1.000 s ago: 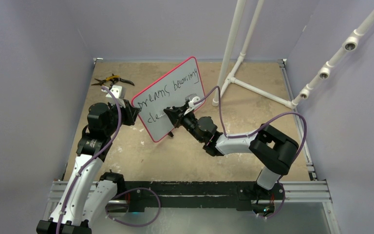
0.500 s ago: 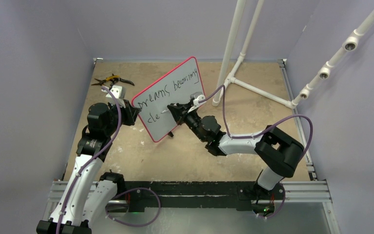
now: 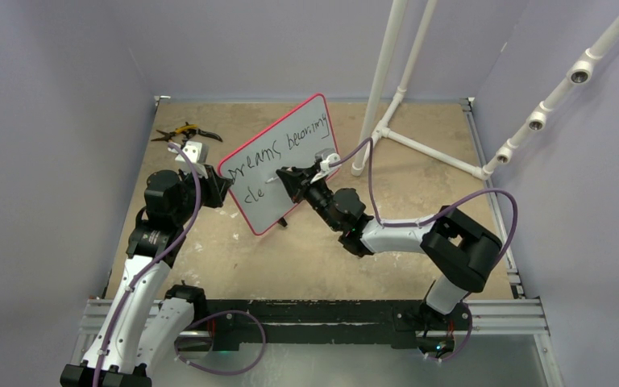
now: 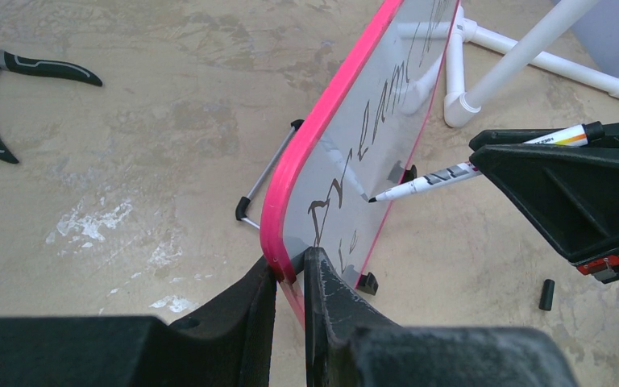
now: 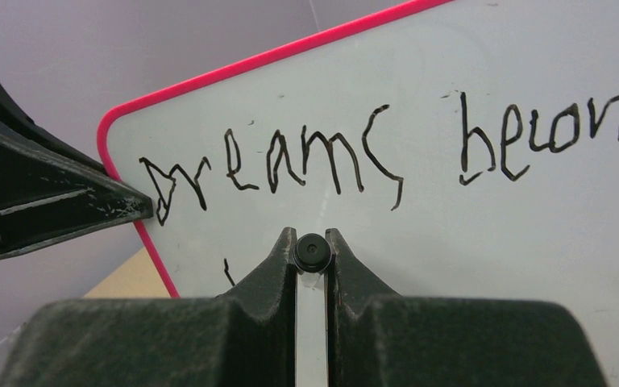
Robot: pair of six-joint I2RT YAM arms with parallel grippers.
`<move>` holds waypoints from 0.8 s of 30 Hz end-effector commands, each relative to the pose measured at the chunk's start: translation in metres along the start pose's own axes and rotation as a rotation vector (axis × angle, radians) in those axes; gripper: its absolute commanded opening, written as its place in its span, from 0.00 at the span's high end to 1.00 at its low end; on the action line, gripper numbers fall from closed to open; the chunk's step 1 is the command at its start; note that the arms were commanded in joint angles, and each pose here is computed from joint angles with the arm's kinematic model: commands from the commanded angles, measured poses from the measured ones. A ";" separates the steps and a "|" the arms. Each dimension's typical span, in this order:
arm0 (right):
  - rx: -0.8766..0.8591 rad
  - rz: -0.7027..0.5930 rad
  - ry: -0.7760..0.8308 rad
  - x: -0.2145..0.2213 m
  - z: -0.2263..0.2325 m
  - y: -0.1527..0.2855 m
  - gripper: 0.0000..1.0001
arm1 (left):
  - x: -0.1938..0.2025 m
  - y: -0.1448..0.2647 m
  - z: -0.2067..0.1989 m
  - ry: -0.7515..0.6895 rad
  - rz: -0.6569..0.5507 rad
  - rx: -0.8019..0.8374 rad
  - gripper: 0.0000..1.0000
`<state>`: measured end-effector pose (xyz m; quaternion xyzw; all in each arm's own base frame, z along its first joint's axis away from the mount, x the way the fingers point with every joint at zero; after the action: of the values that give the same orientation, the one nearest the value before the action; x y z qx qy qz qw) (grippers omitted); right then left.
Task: Write a sentence on the whiteboard
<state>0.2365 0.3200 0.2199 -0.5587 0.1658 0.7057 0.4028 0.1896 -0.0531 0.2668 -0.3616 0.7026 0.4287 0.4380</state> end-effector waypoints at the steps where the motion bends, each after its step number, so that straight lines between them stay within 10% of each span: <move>1: -0.043 -0.066 0.015 -0.013 0.007 -0.013 1.00 | -0.002 -0.002 -0.001 -0.023 -0.015 0.020 0.86; 24: 0.017 0.068 0.044 0.023 -0.008 0.001 1.00 | -0.001 -0.003 0.000 -0.024 -0.010 0.022 0.86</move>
<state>0.2371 0.3256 0.2122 -0.5664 0.1610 0.7107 0.3850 0.1903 -0.0528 0.2664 -0.3626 0.7016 0.4307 0.4367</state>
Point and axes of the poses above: each gripper's point midway between its finger pads, its own y axis back along the fingers, its own z axis along the line the jaws close on, x = y × z, the point moved 10 cm from there along y, back along the fingers, and after that the axes turned 1 degree about y, right-handed, at the moved point
